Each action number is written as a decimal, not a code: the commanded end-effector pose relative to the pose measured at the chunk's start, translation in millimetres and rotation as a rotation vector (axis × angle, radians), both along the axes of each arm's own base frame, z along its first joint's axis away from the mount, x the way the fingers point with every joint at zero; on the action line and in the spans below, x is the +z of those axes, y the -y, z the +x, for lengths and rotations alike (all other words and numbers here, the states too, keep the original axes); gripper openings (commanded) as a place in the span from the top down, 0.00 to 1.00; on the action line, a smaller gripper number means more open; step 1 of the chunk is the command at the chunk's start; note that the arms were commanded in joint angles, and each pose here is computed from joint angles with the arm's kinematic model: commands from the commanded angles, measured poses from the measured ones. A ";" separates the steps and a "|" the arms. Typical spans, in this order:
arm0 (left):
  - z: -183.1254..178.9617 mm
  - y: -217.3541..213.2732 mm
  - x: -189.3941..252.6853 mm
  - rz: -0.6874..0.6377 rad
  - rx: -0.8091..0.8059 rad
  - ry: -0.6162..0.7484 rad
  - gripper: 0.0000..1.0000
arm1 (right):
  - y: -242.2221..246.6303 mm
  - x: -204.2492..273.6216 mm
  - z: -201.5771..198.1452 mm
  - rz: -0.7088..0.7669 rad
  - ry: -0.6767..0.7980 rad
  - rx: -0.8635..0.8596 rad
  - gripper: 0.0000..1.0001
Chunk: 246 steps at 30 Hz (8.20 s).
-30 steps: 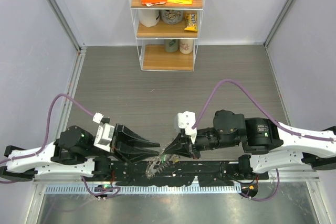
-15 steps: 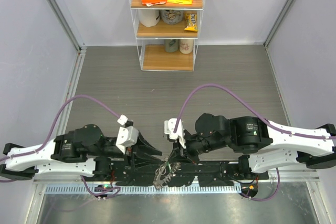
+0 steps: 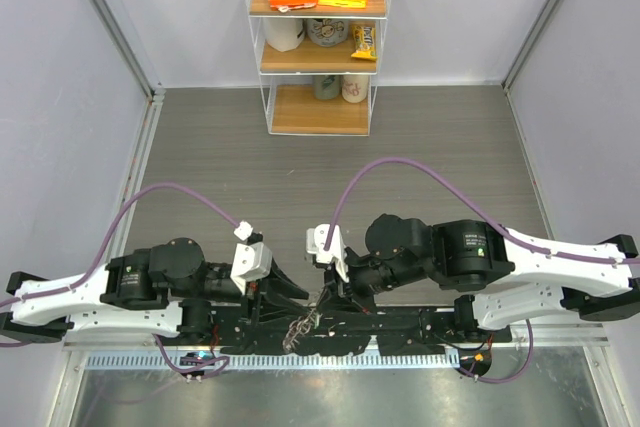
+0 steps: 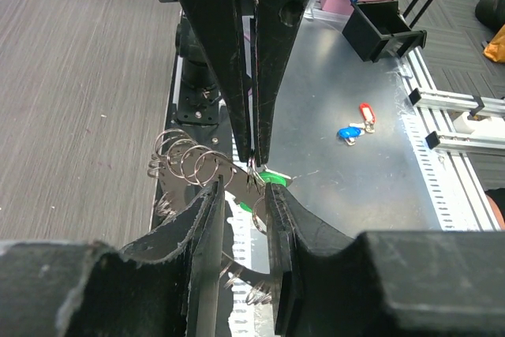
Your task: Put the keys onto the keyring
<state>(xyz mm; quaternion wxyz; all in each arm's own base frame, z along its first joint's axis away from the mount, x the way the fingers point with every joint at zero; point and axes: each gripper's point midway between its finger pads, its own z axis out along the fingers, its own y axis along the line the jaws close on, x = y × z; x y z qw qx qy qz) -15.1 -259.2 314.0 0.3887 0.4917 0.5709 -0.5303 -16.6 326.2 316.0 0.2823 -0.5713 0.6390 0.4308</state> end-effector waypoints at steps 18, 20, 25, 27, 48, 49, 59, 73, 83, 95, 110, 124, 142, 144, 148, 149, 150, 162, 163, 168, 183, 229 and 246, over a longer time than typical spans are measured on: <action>-3.7 4.2 12.4 -0.012 -0.027 0.010 0.88 | -16.9 29.9 1.8 0.080 0.026 0.010 0.95; -2.6 4.1 12.3 -0.010 -0.021 0.012 1.00 | -17.0 28.5 1.7 0.076 0.027 0.012 0.94; -1.0 4.5 12.6 -0.016 -0.017 0.026 1.00 | -16.1 23.5 0.9 0.065 0.031 0.020 0.94; 0.0 5.8 13.9 -0.031 -0.012 0.029 1.00 | -15.9 22.1 1.7 0.068 0.033 0.017 0.94; 11.9 2.9 56.9 -0.310 0.052 0.095 1.00 | -0.2 44.5 9.3 0.289 0.009 -0.074 0.66; 12.4 2.5 58.9 -0.321 0.056 0.097 1.00 | -1.2 45.5 9.1 0.293 0.008 -0.074 0.66; 11.4 2.3 71.3 -0.387 0.051 0.109 1.00 | -3.6 49.8 15.8 0.322 0.002 -0.120 0.67; 9.7 -8.0 91.4 -0.502 0.049 0.128 1.00 | -5.2 42.5 15.9 0.331 0.011 -0.114 0.94; 7.9 -5.5 99.1 -0.536 0.038 0.140 1.00 | -10.1 37.2 8.9 0.362 -0.011 -0.079 0.90; 6.2 -3.7 104.7 -0.558 0.029 0.138 1.00 | -11.6 36.1 9.6 0.372 -0.013 -0.085 0.88; 6.9 -0.4 105.0 -0.546 0.031 0.141 1.00 | 1.8 28.9 18.4 0.341 0.009 -0.136 0.73; 8.9 2.5 100.4 -0.534 0.041 0.136 1.00 | 25.8 73.5 24.8 0.433 0.087 -0.144 0.64; 7.1 -0.4 102.0 -0.552 0.032 0.138 1.00 | -6.8 73.8 19.1 0.398 0.131 -0.064 0.60; 6.9 -0.4 101.2 -0.552 0.031 0.140 1.00 | -7.9 74.2 20.9 0.399 0.138 -0.072 0.60; 7.3 -2.1 101.0 -0.556 0.034 0.140 1.00 | -8.7 76.1 20.9 0.413 0.147 -0.068 0.68; 7.3 -2.8 100.9 -0.558 0.034 0.141 1.00 | -9.6 76.4 22.0 0.412 0.154 -0.070 0.76; 7.3 -2.1 99.9 -0.555 0.034 0.140 1.00 | -9.8 76.2 22.1 0.411 0.156 -0.069 0.80; 10.1 0.5 88.7 -0.501 0.047 0.133 1.00 | -4.0 70.9 23.6 0.385 0.182 -0.063 0.94; 12.1 1.5 84.1 -0.477 0.057 0.127 1.00 | -2.8 69.2 23.8 0.372 0.182 -0.064 0.95; 22.9 9.1 59.0 -0.369 0.116 0.091 0.87 | 4.2 38.2 31.2 0.178 0.209 -0.077 0.94; 59.8 -13.5 0.5 -0.216 0.344 0.046 0.66 | 56.2 -14.0 71.0 -0.271 0.333 -0.237 0.95; 82.3 -19.2 -53.8 -0.125 0.474 0.067 0.61 | 22.6 -221.0 339.1 -0.597 0.067 -0.837 0.94; 96.4 -12.5 -54.9 -0.057 0.543 0.110 0.52 | 62.7 -146.7 362.7 -0.350 0.131 -1.083 0.23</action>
